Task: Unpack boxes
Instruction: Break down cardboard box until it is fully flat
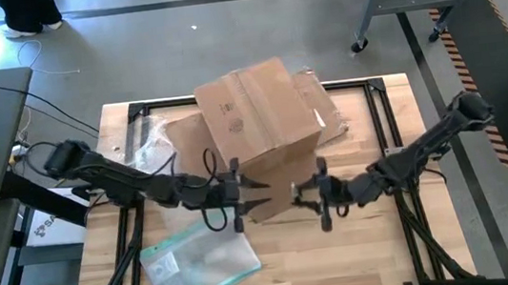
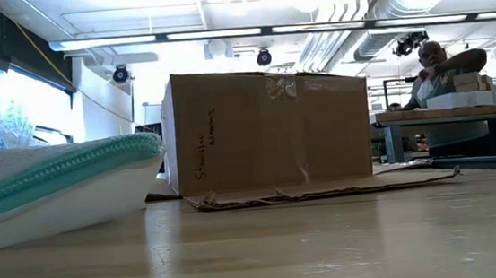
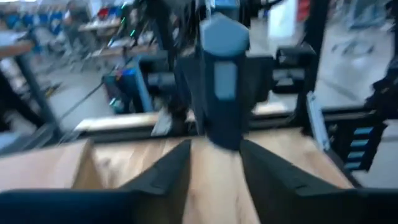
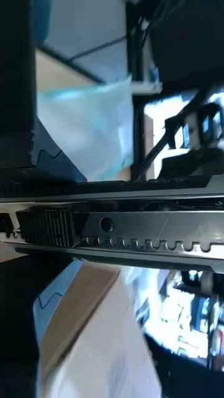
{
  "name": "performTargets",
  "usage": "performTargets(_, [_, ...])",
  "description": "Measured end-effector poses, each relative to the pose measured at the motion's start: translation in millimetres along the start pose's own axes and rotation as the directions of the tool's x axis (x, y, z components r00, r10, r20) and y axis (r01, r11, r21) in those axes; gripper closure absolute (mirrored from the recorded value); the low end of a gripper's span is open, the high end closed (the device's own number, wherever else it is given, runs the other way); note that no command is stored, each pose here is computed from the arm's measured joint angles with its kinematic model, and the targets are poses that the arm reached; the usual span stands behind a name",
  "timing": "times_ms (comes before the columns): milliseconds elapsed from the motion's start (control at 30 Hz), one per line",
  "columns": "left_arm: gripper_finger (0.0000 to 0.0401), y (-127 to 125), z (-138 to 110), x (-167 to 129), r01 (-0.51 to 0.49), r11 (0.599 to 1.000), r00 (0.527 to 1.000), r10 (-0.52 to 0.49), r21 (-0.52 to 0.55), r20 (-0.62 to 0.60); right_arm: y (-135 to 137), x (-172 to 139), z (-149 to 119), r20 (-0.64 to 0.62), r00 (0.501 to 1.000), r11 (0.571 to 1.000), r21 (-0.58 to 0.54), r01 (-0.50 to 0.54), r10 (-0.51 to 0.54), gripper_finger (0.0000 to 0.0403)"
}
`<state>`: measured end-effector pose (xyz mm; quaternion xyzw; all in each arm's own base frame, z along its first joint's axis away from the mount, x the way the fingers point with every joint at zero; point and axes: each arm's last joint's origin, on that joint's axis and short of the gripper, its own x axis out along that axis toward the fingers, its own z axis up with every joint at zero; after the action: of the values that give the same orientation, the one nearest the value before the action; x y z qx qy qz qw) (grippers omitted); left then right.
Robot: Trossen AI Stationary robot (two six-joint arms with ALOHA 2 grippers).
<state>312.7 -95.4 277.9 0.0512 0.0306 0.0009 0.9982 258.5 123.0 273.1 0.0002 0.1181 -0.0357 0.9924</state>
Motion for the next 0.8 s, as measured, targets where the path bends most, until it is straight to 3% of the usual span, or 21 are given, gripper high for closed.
performTargets(200, [0.0174,-5,-14,26,0.093,0.996,0.984,-0.092,0.003,0.153,19,23,-8,-0.029,0.999,0.999,-0.018,0.035,-0.036,0.028])
performTargets(400, [0.0154,-12,-16,41,0.102,0.995,0.981,-0.101,0.003,0.165,30,39,-8,-0.081,0.995,0.997,-0.06,0.048,-0.053,0.028])
performTargets(567, [0.0175,-17,-9,38,0.086,0.996,0.982,-0.079,-0.031,0.174,31,40,-11,-0.112,0.99,0.994,-0.073,0.077,-0.085,0.028])
performTargets(800, [0.0263,-16,-10,37,0.088,0.993,0.988,-0.077,-0.073,0.135,34,37,-12,-0.105,0.988,0.992,-0.073,0.107,-0.115,0.028])
